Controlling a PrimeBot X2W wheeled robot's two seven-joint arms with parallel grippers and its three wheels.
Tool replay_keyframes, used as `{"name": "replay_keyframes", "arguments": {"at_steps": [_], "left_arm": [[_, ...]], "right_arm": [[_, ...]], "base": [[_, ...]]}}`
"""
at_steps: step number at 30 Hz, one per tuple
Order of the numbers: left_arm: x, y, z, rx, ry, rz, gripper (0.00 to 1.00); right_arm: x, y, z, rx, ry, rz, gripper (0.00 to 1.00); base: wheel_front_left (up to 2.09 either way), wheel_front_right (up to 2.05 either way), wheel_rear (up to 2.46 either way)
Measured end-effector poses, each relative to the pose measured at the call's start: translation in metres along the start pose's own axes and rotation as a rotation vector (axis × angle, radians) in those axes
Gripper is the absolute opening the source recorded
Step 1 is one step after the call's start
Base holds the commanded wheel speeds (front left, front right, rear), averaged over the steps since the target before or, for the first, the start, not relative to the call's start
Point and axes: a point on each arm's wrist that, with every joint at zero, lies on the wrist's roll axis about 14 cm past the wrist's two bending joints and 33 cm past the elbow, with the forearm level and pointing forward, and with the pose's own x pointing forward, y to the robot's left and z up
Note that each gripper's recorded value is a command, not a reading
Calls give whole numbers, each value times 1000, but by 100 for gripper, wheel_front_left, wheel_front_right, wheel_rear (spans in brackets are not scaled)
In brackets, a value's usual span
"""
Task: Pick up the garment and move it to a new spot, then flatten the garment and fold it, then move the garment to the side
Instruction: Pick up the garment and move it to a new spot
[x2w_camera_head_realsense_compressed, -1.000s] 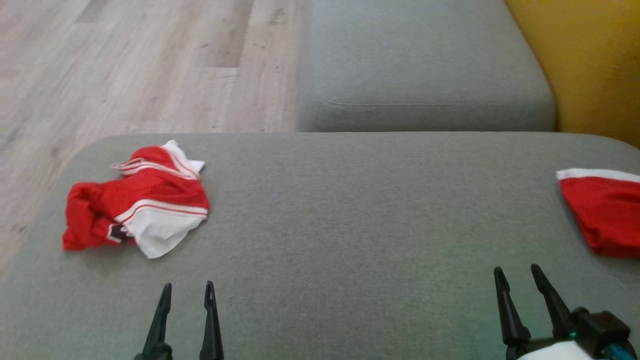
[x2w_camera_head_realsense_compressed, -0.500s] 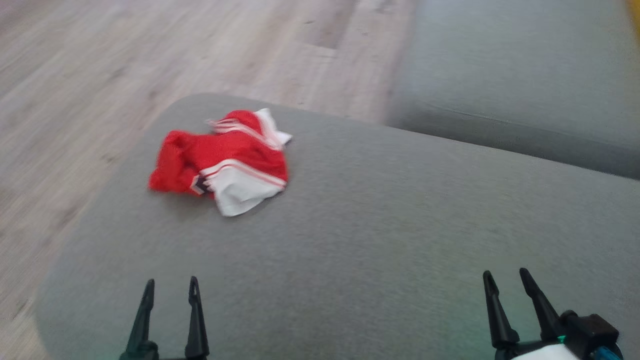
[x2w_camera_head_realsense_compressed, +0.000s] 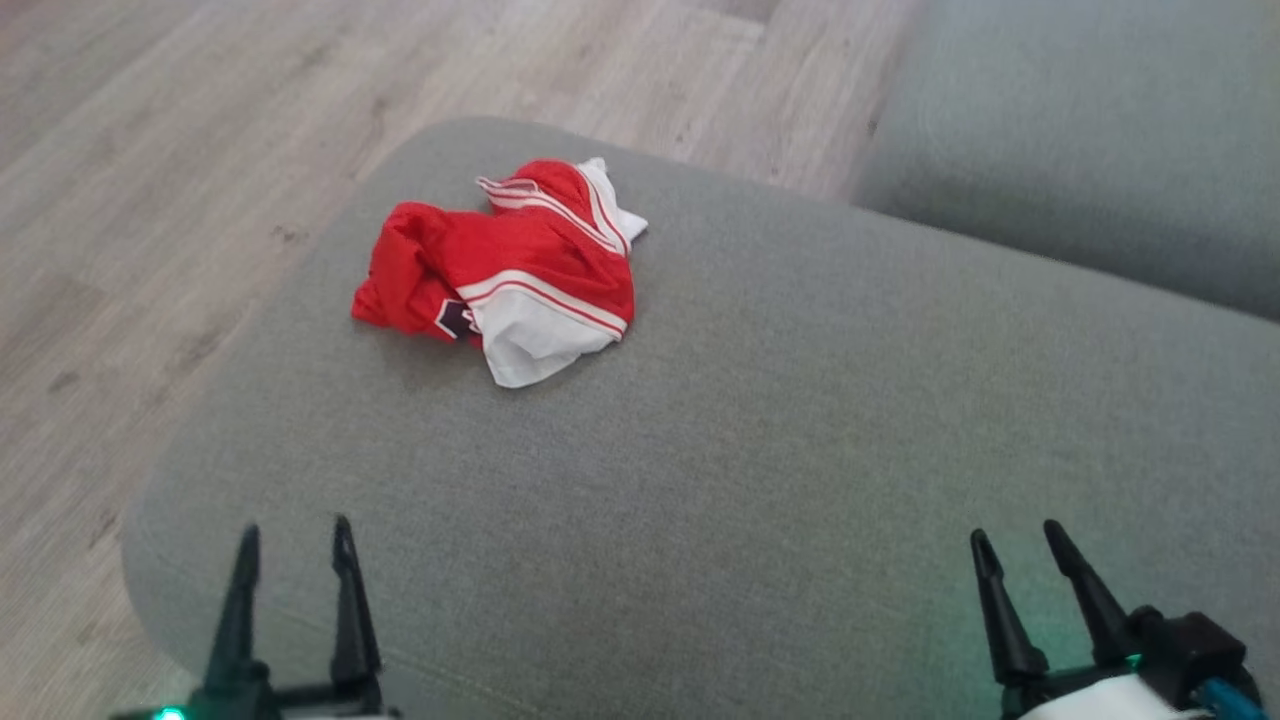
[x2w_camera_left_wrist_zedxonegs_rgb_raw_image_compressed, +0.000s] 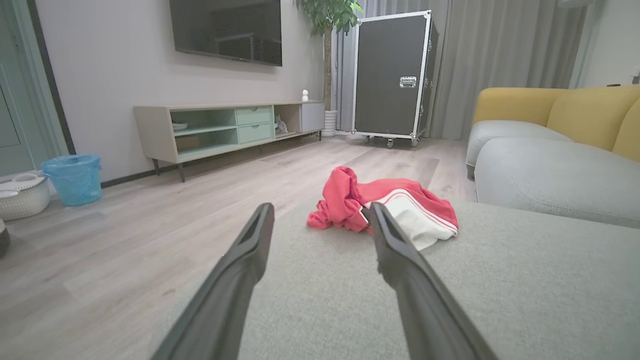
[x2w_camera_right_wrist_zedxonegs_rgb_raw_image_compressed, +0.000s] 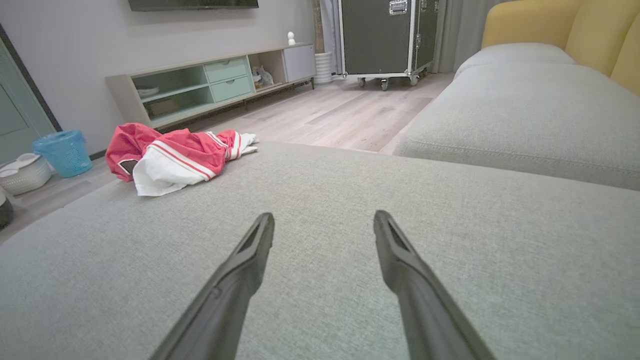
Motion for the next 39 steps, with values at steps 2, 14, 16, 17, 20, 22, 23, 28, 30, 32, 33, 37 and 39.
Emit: {"name": "replay_keyframes", "arguments": {"at_steps": [2, 14, 16, 17, 20, 22, 23, 28, 30, 32, 33, 37, 39], "left_arm": [[8, 1, 6, 12, -13, 4, 100], [167, -91, 86, 161, -260, -224, 100], [197, -113, 73, 197, -209, -271, 100], [225, -129, 58, 235, -140, -293, 100], [253, -143, 22, 255, -5, -301, 100], [262, -145, -16, 263, 135, -296, 100], [264, -145, -35, 267, 205, -291, 100], [250, -135, -120, 277, 533, -268, 100], [247, -134, -136, 269, 593, -261, 100], [249, -139, -140, 270, 590, -270, 8], [252, -142, -138, 269, 569, -278, 0], [262, -156, -113, 245, 421, -320, 0], [267, -162, -94, 246, 343, -345, 0]], "right_arm": [[0, -6, -5, -6, 17, -1, 100], [48, -86, -18, -135, 52, 25, 100], [57, -98, -25, -149, 63, 32, 100], [66, -109, -33, -151, 71, 36, 100], [77, -124, -43, -152, 80, 36, 100], [81, -133, -50, -153, 90, 32, 100], [82, -137, -52, -154, 91, 31, 100], [84, -150, -54, -153, 77, 19, 100], [84, -155, -53, -158, 73, 9, 100], [84, -159, -51, -161, 67, -2, 100], [83, -160, -49, -162, 64, -8, 100], [78, -162, -43, -154, 57, -40, 100], [74, -159, -40, -142, 54, -58, 100]], "base": [[0, 0, 0], [0, 0, 0], [0, 0, 0], [0, 0, 0], [0, 0, 0], [0, 0, 0], [0, 0, 0], [0, 0, 0], [0, 0, 0], [0, 0, 0], [0, 0, 0], [0, 0, 0], [0, 0, 0]]}}
